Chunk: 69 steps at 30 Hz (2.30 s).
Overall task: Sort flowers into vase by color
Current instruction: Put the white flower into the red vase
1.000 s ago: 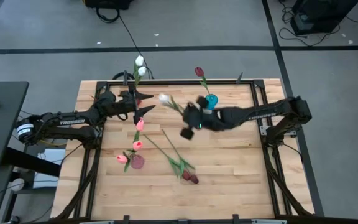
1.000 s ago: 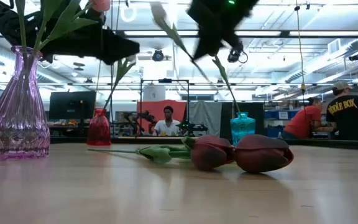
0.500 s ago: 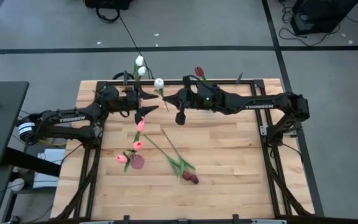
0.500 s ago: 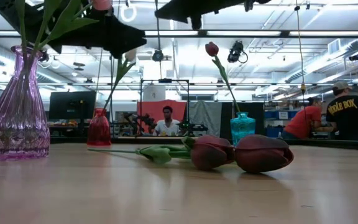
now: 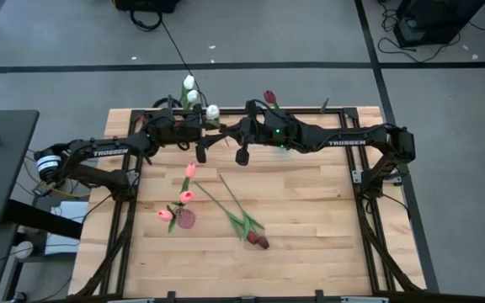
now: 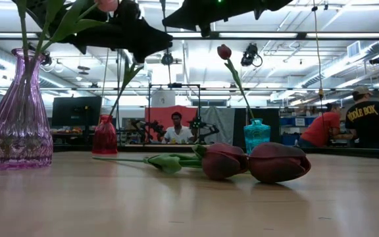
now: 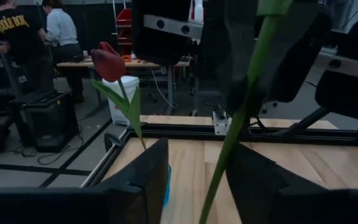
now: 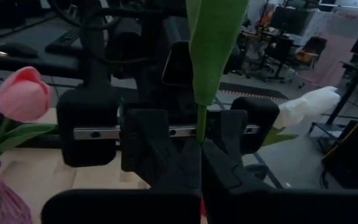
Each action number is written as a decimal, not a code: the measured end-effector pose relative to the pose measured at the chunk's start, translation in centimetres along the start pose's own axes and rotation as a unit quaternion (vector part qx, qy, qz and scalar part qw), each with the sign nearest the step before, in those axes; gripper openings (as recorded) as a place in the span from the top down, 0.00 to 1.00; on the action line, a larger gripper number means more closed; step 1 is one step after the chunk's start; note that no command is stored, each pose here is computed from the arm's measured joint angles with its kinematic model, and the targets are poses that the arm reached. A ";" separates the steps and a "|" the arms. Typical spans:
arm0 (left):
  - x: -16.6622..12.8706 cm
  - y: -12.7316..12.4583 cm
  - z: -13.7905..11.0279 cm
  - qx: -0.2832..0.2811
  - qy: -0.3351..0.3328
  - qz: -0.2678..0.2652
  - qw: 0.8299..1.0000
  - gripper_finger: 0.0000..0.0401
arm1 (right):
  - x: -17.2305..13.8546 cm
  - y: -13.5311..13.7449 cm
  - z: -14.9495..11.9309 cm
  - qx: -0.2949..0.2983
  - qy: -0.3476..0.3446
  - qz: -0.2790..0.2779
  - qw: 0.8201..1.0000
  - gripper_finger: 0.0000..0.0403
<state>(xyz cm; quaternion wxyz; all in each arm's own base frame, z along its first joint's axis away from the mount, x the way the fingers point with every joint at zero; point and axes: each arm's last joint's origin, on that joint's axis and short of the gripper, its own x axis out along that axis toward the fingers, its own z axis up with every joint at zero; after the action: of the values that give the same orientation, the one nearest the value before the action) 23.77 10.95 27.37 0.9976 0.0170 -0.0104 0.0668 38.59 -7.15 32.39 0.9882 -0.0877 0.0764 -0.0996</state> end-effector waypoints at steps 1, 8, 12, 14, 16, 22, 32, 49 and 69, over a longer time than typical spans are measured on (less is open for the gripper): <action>0.0 0.0 0.1 0.000 -0.001 0.000 1.000 0.63 | 0.0 0.0 0.0 0.000 0.000 -0.001 1.000 0.99; 0.0 0.0 0.3 0.002 -0.008 -0.002 1.000 0.88 | 0.0 -0.5 -0.3 0.002 0.010 -0.007 1.000 0.98; -0.1 -0.1 0.6 0.004 -0.023 -0.023 0.999 0.97 | 0.0 -0.4 -0.3 0.011 0.017 -0.005 1.000 0.95; -0.2 0.0 0.7 0.001 -0.026 -0.022 0.999 0.97 | -0.1 -0.4 -0.4 0.018 0.024 -0.008 1.000 0.91; -0.5 0.4 0.6 -0.002 -0.020 -0.015 1.000 0.98 | -0.3 -0.5 -0.4 0.018 0.031 -0.012 0.999 0.86; -3.9 1.7 1.3 -0.009 -0.037 0.018 0.999 0.98 | -2.1 -0.6 0.6 0.036 0.057 -0.006 0.998 0.70; -9.7 0.0 2.7 0.024 0.018 0.149 0.988 0.98 | -2.8 0.3 -4.9 0.081 0.105 -0.009 0.991 0.64; -13.5 1.7 -3.2 0.045 0.006 0.349 0.936 0.98 | -3.8 1.2 -9.5 0.095 0.064 -0.025 0.993 0.64; -12.7 3.5 -7.4 -0.002 0.050 0.338 0.940 0.74 | -3.8 1.2 -9.5 0.111 0.065 -0.026 0.991 0.64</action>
<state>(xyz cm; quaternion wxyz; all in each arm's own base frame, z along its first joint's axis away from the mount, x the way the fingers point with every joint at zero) 10.84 12.97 19.75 0.9154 0.0075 0.0338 0.4010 33.54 -6.68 23.42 0.9819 0.0269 0.1268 -0.1383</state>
